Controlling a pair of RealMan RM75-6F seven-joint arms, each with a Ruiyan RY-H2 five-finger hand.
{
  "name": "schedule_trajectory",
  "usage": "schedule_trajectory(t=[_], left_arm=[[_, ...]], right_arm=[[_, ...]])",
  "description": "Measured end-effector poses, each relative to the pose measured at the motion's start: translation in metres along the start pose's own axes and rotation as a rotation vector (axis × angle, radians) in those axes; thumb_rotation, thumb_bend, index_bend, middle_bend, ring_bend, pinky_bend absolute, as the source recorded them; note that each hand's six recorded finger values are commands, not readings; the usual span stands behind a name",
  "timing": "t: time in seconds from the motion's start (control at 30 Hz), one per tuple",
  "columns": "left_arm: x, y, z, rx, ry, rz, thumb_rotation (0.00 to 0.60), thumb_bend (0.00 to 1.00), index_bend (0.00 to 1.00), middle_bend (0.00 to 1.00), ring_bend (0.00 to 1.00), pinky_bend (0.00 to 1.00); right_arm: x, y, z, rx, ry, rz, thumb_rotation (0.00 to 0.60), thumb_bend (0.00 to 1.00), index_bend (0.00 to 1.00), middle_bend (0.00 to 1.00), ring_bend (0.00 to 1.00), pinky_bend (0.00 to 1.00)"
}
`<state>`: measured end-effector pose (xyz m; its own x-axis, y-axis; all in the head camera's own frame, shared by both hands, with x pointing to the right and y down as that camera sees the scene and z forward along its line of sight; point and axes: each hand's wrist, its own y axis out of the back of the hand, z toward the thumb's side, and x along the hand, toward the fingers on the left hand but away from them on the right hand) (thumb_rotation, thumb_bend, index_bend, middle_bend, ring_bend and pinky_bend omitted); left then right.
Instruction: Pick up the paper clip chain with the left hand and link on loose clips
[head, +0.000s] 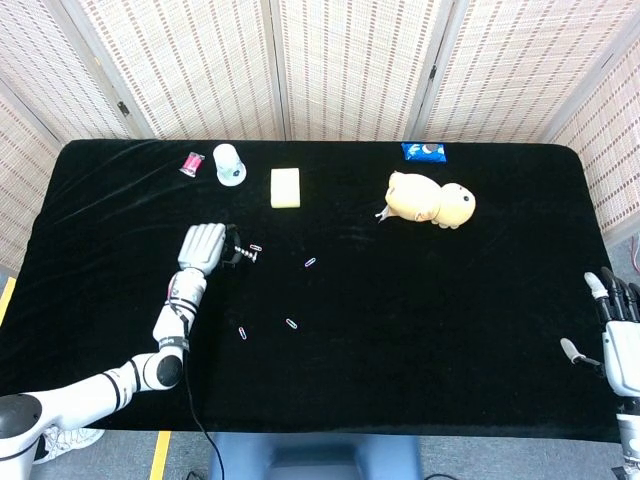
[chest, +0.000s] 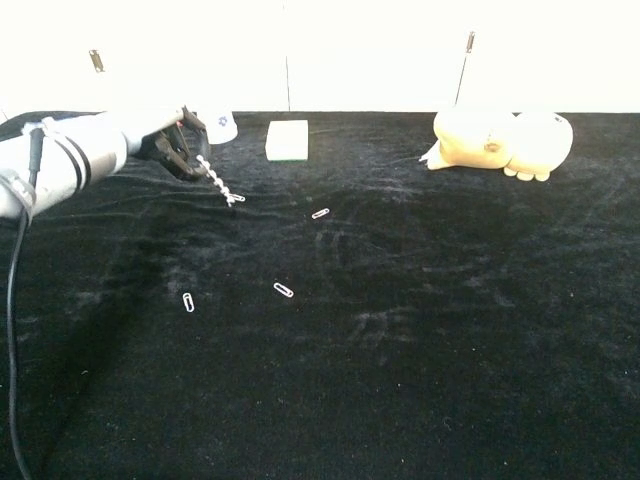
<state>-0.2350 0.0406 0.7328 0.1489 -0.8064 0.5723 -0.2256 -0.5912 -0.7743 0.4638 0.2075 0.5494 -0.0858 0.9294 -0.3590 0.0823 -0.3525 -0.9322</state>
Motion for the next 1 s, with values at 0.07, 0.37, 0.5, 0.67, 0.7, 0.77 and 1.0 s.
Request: schedule_trajectory(t=[0.07, 0.37, 0.5, 0.67, 0.7, 0.77, 1.0], left_arm=[[0.006, 0.006, -0.006, 0.006, 0.017, 0.013, 0.6, 0.64, 0.76, 1.0, 1.0, 1.0], [0.021, 0.013, -0.022, 0.016, 0.053, 0.013, 0.6, 0.65, 0.76, 1.0, 1.0, 1.0], [0.024, 0.006, -0.021, 0.015, 0.053, -0.003, 0.6, 0.65, 0.76, 1.0, 1.0, 1.0], [0.026, -0.004, -0.012, 0.012, 0.03, -0.028, 0.6, 0.65, 0.76, 1.0, 1.0, 1.0], [0.026, -0.005, -0.011, 0.012, 0.027, -0.029, 0.6, 0.65, 0.76, 1.0, 1.0, 1.0], [0.027, -0.006, -0.009, 0.012, 0.023, -0.031, 0.6, 0.65, 0.76, 1.0, 1.0, 1.0], [0.03, -0.004, -0.005, 0.002, 0.013, -0.016, 0.6, 0.65, 0.76, 1.0, 1.0, 1.0]], right_arm=[[-0.001, -0.001, -0.001, 0.0, -0.005, 0.002, 0.6, 0.23, 0.0, 0.0, 0.0, 0.0], [-0.005, -0.003, -0.004, 0.002, -0.03, 0.013, 0.6, 0.23, 0.0, 0.0, 0.0, 0.0], [-0.006, -0.003, -0.005, 0.0, -0.037, 0.012, 0.6, 0.23, 0.0, 0.0, 0.0, 0.0], [-0.007, -0.003, -0.008, -0.003, -0.047, 0.016, 0.6, 0.23, 0.0, 0.0, 0.0, 0.0], [-0.006, -0.003, -0.008, -0.003, -0.047, 0.015, 0.6, 0.23, 0.0, 0.0, 0.0, 0.0], [-0.006, -0.002, -0.008, -0.003, -0.048, 0.014, 0.6, 0.23, 0.0, 0.0, 0.0, 0.0], [-0.005, -0.001, -0.009, -0.004, -0.055, 0.007, 0.6, 0.23, 0.0, 0.0, 0.0, 0.0]])
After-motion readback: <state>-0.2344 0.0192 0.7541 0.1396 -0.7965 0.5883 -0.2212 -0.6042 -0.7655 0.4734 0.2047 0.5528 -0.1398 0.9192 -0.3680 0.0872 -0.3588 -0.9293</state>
